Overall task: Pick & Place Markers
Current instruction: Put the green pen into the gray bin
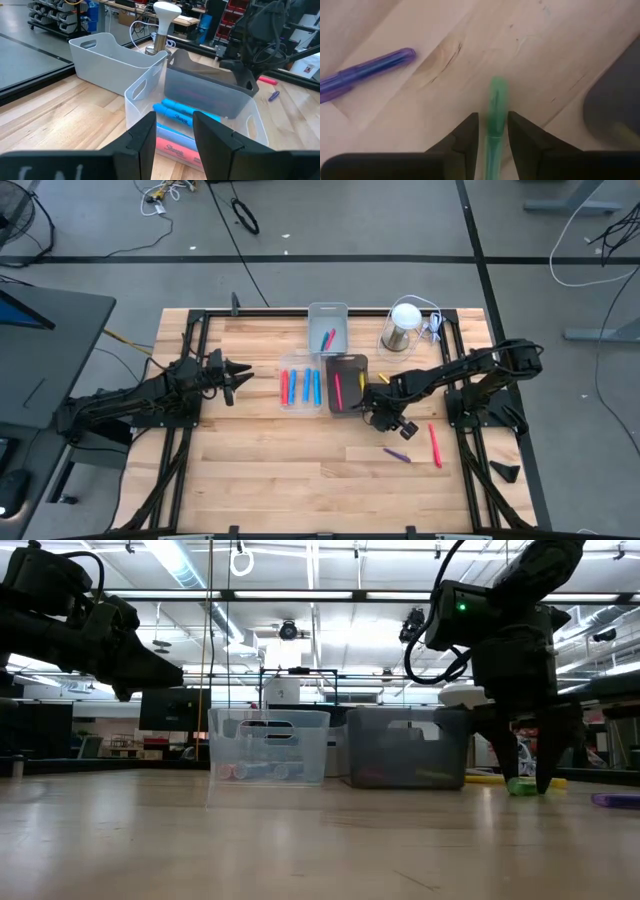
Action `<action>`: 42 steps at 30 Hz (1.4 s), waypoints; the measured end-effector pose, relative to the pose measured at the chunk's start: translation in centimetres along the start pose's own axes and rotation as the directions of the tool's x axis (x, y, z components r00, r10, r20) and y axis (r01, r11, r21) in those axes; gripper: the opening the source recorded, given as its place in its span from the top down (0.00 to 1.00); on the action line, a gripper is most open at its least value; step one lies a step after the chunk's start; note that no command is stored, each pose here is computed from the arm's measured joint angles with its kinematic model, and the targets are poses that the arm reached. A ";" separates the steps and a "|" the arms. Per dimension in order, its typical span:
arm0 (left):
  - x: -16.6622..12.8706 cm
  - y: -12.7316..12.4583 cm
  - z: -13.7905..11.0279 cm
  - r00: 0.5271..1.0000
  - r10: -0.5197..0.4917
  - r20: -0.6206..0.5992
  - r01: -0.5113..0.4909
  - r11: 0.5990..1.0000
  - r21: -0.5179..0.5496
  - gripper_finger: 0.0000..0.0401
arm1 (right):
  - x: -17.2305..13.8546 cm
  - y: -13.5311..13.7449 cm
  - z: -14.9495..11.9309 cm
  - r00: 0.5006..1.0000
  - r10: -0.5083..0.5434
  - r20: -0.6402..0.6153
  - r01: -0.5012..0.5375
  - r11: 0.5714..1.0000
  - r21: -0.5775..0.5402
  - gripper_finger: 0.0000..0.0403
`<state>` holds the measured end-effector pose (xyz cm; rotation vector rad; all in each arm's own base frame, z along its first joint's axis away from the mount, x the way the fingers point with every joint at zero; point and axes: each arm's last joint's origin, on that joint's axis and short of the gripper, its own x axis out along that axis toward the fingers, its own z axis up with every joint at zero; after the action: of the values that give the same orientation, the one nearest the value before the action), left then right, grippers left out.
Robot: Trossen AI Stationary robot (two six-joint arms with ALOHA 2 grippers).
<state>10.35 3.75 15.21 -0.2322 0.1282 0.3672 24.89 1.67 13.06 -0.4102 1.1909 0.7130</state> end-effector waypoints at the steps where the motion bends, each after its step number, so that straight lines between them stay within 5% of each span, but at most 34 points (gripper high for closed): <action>1: 0.0 0.0 0.0 1.000 0.000 0.000 0.000 1.000 0.000 0.66 | 0.0 0.0 0.0 1.000 -0.001 -0.001 0.001 1.000 0.003 0.73; 13: 0.0 0.0 0.0 1.000 0.000 0.000 0.000 1.000 0.000 0.66 | -0.1 0.0 0.0 1.000 -0.007 0.004 0.005 0.965 0.263 0.73; 25: 0.0 0.0 0.0 1.000 0.000 0.000 0.000 1.000 0.000 0.66 | -0.1 -0.4 0.5 0.997 -0.048 0.052 0.013 0.841 0.540 0.73; 33: 0.0 0.0 0.0 1.000 0.000 0.000 0.000 1.000 0.000 0.66 | -0.1 -0.4 0.5 0.998 -0.044 0.048 0.005 0.785 0.619 0.73; 38: 0.0 0.0 0.0 1.000 0.000 0.000 0.000 1.000 0.000 0.66 | -0.1 -0.3 0.1 0.997 -0.071 -0.002 0.058 0.793 0.606 0.73; 42: 0.0 0.0 0.0 1.000 0.000 0.000 0.000 1.000 0.000 0.66 | -0.2 0.1 -0.4 0.996 -0.083 -0.015 0.078 0.841 0.536 0.73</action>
<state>10.35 3.74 15.21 -0.2320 0.1279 0.3670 24.52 1.46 13.09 0.0165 1.2987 0.2811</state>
